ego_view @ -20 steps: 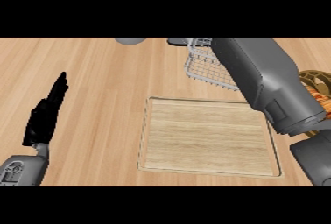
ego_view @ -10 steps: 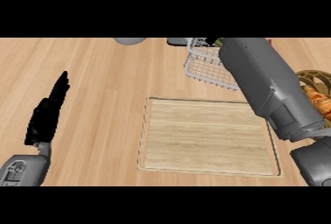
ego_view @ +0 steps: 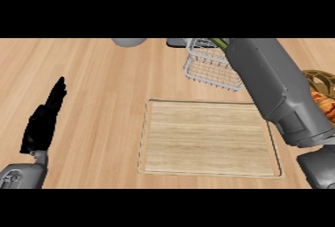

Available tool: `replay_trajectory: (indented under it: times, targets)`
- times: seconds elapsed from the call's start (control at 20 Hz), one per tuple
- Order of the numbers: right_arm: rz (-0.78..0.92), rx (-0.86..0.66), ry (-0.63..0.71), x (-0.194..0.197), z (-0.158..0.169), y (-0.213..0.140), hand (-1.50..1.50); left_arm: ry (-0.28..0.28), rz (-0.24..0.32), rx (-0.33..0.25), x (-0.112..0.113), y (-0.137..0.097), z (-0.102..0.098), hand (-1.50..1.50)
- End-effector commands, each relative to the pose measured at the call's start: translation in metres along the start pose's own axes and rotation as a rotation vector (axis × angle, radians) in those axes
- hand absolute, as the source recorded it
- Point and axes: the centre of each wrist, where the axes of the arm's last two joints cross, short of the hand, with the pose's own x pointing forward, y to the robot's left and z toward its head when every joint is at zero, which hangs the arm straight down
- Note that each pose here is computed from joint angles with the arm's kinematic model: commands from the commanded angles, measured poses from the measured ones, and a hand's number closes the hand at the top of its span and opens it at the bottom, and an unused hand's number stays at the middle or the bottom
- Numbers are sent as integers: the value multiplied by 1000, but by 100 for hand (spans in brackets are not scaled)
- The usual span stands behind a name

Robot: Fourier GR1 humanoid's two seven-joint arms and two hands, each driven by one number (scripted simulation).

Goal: Pick the squash from the tray and place it in the tiered basket

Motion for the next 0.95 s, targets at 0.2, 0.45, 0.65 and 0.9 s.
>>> replay_trajectory:
  times: [0.2, 0.45, 0.65, 0.9]
  targets:
    - [-114, -65, 122, -7, -12, -46, -150, 25, -6, 37, -9, 20, 0, 0]
    - [-159, -13, 199, -44, -8, -69, -150, 60, 5, 59, -8, 17, 9, 0]
    - [-192, 20, 157, -62, 15, -97, -150, 54, 1, 54, -10, 21, 10, 0]
    - [-277, -8, 132, -125, 41, -139, -150, 51, 5, 68, -14, 16, 17, 0]
